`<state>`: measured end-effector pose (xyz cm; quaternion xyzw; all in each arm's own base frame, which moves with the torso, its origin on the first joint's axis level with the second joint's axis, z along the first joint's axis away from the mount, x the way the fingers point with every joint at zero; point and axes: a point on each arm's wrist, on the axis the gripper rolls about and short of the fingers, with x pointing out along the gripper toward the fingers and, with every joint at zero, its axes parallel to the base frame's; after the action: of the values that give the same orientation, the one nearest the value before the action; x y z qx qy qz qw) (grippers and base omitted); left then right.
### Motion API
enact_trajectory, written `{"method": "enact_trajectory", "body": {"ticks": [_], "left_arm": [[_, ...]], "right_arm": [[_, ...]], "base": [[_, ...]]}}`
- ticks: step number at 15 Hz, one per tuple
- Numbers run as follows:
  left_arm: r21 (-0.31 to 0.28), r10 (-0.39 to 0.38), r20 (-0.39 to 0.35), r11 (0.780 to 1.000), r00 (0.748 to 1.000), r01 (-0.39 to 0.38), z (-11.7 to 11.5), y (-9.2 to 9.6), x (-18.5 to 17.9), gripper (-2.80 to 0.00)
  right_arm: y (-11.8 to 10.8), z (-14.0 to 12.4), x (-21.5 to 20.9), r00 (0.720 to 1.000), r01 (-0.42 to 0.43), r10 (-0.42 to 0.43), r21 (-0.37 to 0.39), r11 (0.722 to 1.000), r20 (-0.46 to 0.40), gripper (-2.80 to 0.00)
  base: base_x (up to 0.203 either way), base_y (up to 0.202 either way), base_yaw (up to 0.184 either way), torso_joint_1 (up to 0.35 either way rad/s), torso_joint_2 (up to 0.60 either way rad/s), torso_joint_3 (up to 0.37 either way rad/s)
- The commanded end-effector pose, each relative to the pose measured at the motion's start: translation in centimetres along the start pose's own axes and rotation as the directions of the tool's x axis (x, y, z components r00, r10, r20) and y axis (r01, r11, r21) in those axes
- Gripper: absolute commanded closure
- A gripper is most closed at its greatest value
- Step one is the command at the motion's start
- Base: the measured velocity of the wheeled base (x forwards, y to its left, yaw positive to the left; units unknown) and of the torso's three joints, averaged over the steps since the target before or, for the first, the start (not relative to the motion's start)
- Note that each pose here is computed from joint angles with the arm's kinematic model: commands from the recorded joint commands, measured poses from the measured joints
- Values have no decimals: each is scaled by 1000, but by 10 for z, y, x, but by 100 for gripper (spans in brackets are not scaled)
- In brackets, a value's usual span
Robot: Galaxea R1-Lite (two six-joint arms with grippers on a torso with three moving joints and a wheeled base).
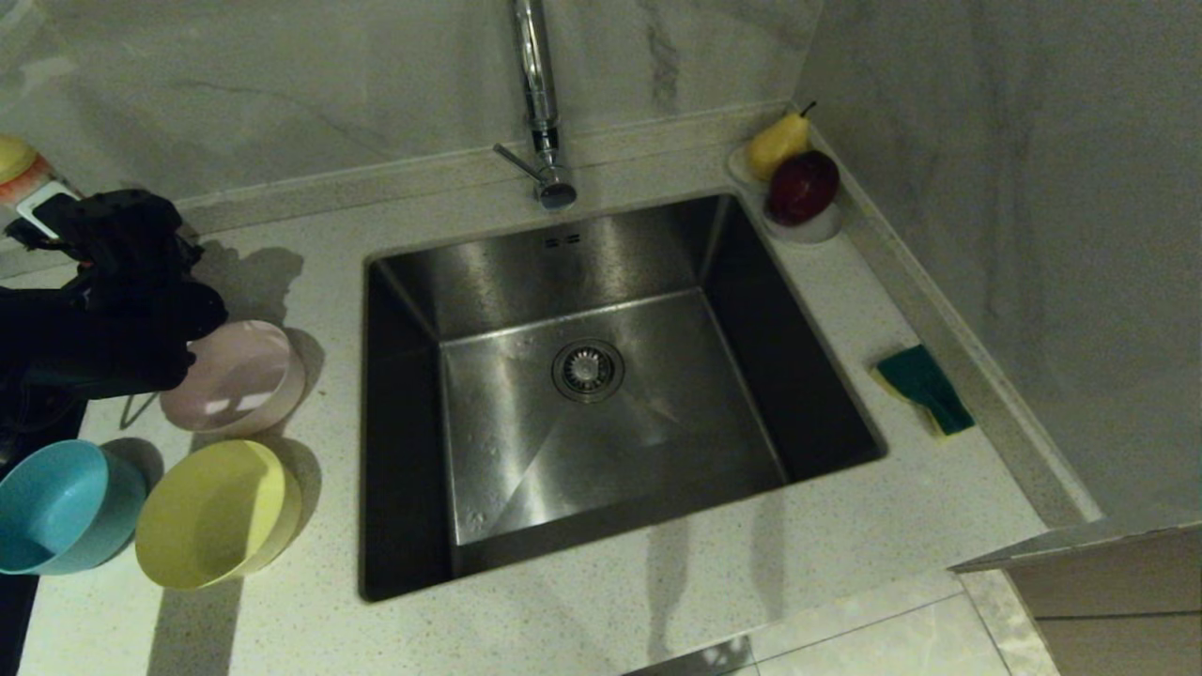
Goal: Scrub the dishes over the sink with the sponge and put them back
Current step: Place the dish soap on the table
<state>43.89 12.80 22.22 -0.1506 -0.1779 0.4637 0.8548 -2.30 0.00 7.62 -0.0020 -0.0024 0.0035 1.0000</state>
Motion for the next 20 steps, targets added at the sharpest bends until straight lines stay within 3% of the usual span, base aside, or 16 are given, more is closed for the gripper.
{"method": "enact_trajectory", "body": {"ticks": [1,8,9,15,20], "left_arm": [[-1,3,9,1000,1000,-3,-2,-2,3,0],[3,3,7,1000,1000,-3,-2,-2,3,0],[9,4,6,1000,1000,-4,-2,-1,3,-280],[-6,-1,27,1000,1000,1,16,-3,-2,-280],[-74,-19,92,997,996,26,89,-5,-20,-280]], "right_arm": [[0,0,0,1000,-1,1,-1,1000,0,0],[0,0,0,1000,-1,1,-1,1000,0,0],[0,0,0,1000,-1,1,-1,1000,0,0],[0,0,0,1000,-1,1,-1,1000,0,0],[0,0,0,1000,-1,1,-1,1000,0,0]], "base": [[0,0,0,0,0,0],[0,0,0,0,0,0],[0,0,0,0,0,0],[0,0,0,0,0,0],[0,0,0,0,0,0]]}}
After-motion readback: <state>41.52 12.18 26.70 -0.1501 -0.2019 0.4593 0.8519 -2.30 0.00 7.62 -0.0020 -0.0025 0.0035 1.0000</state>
